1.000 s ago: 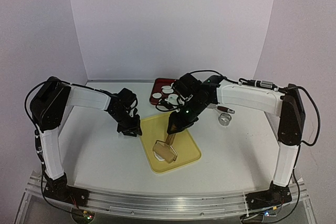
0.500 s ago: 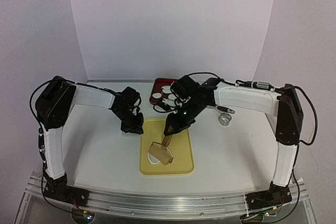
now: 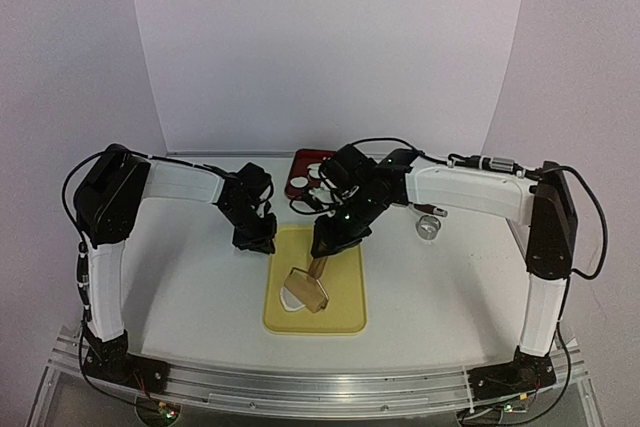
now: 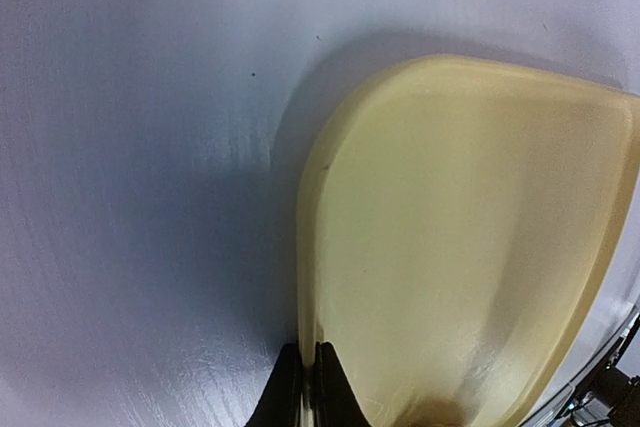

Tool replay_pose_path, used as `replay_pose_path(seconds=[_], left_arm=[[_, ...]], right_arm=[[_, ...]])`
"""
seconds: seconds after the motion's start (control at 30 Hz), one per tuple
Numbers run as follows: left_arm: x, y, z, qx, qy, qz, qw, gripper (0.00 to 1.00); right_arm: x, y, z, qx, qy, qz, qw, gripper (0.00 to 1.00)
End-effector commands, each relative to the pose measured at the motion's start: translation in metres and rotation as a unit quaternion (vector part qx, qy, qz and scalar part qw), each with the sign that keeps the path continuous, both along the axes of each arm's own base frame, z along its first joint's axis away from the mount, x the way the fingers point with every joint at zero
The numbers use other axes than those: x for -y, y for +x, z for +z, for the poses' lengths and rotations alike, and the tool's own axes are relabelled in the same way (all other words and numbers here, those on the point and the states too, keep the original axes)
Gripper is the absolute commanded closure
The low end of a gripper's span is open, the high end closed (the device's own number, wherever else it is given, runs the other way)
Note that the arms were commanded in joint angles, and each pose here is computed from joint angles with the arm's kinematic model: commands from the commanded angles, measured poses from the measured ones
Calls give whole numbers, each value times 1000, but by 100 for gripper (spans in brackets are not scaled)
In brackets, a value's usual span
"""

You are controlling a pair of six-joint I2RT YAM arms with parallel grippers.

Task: Roll out the dumpling wrappers from the dough

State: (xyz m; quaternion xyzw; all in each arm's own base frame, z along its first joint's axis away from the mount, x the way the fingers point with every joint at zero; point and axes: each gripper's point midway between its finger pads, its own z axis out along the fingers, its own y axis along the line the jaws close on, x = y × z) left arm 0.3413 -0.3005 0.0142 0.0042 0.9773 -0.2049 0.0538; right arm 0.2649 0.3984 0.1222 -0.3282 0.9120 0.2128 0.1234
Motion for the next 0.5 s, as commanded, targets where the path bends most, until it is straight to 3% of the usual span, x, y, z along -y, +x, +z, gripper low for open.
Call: replay_pose_path(seconds=[0.0,0.2,0.47], left_arm=[[-2,7,-14,16,30,-18,999,100],[0,7,-15,13,32,-18,999,100],[2,7,-14,13,29,-20,999,100]], right_arm=[[78,30,-40,26,-147,-89,985,100],[64,32,14,22,-58,-87,994,100],[18,3,82,-23,96,-7,995,100]])
